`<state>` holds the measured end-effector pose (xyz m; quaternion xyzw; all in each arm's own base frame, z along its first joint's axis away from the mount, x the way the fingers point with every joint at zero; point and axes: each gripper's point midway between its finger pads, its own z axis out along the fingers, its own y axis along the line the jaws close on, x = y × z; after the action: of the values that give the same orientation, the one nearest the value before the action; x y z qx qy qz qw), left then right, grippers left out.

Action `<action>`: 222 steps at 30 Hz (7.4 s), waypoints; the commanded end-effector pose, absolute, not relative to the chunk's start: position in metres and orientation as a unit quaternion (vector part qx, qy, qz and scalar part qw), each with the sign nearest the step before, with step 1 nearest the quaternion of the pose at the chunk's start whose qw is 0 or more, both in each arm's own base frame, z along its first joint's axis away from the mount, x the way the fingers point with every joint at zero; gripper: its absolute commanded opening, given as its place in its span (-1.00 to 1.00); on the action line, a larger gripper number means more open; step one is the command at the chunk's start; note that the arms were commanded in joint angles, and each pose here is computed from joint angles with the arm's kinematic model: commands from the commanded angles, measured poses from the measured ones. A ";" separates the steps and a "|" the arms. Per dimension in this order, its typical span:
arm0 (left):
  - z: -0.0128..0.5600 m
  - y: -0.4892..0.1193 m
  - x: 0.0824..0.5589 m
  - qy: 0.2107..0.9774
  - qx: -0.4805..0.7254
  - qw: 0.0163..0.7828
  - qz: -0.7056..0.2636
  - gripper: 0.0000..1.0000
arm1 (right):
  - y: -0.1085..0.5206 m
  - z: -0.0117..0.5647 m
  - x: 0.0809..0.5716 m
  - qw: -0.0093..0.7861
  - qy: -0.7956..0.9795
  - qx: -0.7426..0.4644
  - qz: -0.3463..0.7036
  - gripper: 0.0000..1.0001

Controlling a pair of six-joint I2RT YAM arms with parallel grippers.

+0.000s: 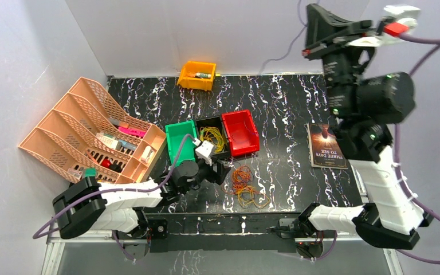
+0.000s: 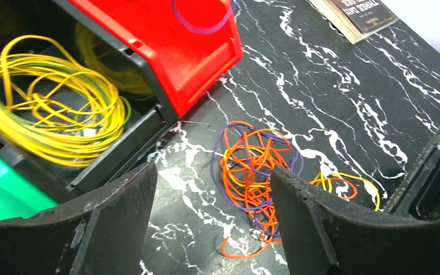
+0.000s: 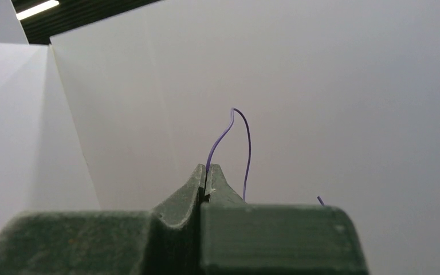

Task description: Untangle the cables

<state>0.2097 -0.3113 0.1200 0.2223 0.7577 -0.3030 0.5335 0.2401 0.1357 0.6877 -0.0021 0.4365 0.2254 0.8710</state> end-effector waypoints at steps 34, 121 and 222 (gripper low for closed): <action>0.115 -0.256 0.212 0.804 0.141 0.531 -0.228 0.70 | 0.201 0.521 0.364 0.730 0.600 -0.034 0.325 -1.00; 0.101 -0.257 0.218 0.863 0.139 0.463 -0.148 0.80 | 0.280 0.083 0.398 0.400 0.887 -0.156 0.167 -0.99; 0.130 -0.348 0.237 0.833 0.306 0.347 -0.302 -1.00 | 0.223 0.143 0.221 0.399 0.839 -0.151 0.338 -0.26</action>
<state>0.2383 -0.3407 0.0803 0.2920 0.8598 -0.2680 0.3219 0.2197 0.1987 0.1185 -0.1092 0.8849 0.2696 0.3637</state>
